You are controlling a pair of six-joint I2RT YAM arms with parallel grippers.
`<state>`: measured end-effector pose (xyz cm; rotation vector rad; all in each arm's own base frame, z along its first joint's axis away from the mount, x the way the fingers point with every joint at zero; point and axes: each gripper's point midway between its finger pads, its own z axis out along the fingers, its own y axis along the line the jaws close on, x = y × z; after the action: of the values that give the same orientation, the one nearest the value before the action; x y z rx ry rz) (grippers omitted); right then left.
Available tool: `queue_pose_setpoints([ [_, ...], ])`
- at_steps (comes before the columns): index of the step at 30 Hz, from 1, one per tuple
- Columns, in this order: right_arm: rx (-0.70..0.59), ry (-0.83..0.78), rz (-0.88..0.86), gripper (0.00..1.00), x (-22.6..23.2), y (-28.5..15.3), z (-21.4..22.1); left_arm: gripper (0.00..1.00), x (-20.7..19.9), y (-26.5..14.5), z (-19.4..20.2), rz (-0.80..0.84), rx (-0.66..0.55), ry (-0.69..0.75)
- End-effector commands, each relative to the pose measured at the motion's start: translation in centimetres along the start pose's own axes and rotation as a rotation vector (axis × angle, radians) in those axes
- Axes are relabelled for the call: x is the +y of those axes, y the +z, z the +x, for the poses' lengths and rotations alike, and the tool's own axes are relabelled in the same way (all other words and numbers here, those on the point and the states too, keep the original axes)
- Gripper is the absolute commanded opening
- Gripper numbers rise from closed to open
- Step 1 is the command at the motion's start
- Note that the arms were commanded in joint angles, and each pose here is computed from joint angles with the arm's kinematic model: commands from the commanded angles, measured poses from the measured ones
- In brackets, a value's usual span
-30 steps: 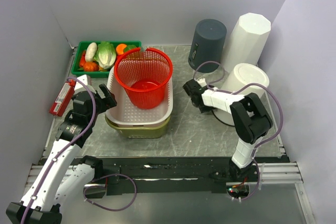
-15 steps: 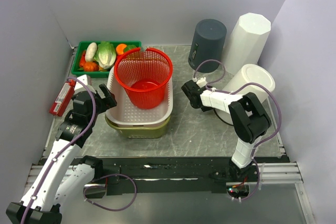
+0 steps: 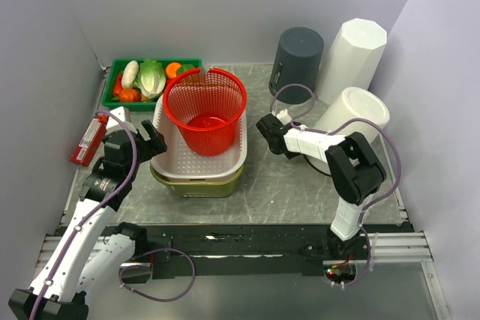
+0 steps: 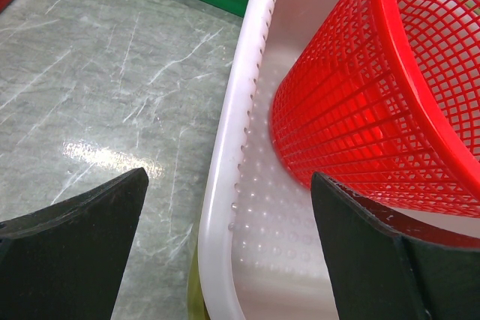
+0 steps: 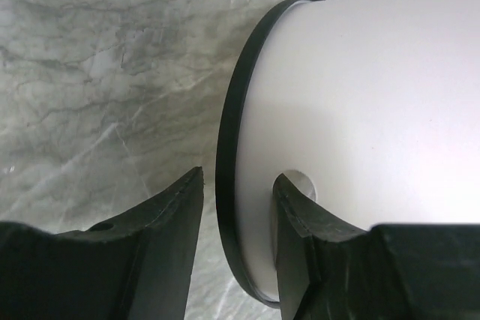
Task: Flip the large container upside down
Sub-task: Turn the container upside down at the center of the board.
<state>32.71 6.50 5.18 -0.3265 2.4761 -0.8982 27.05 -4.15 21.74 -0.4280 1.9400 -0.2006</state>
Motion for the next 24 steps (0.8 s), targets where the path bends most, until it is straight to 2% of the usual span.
queue_pose_setpoints([
  [1, -0.122, 0.012, -0.021, 0.47, -0.3, -2.0, -2.8, 0.96, -0.7, -0.2, -1.2, 0.032, -0.039, -0.01],
  [5, -0.127, -0.005, -0.091, 0.48, 1.7, -2.6, -2.9, 0.96, -0.6, -0.3, -1.3, 0.026, -0.047, -0.015],
  [8, -0.098, -0.026, 0.009, 0.48, 1.2, -2.3, -2.0, 0.96, -0.5, -0.3, -1.4, 0.025, -0.051, -0.014],
  [9, -0.106, -0.019, 0.078, 0.48, 0.0, -2.6, -2.3, 0.96, -0.5, -0.4, -1.3, 0.024, -0.05, -0.015],
  [12, -0.118, 0.034, 0.143, 0.48, -1.4, -3.4, -2.1, 0.96, -0.6, -0.3, -1.4, 0.027, -0.051, -0.015],
  [15, -0.179, 0.085, 0.133, 0.49, -2.0, -3.8, -2.7, 0.96, -0.7, -0.2, -1.3, 0.03, -0.043, -0.012],
  [24, -0.146, 0.054, 0.082, 0.49, -0.2, -3.0, -2.3, 0.96, -0.6, -0.3, -1.3, 0.029, -0.045, -0.015],
])
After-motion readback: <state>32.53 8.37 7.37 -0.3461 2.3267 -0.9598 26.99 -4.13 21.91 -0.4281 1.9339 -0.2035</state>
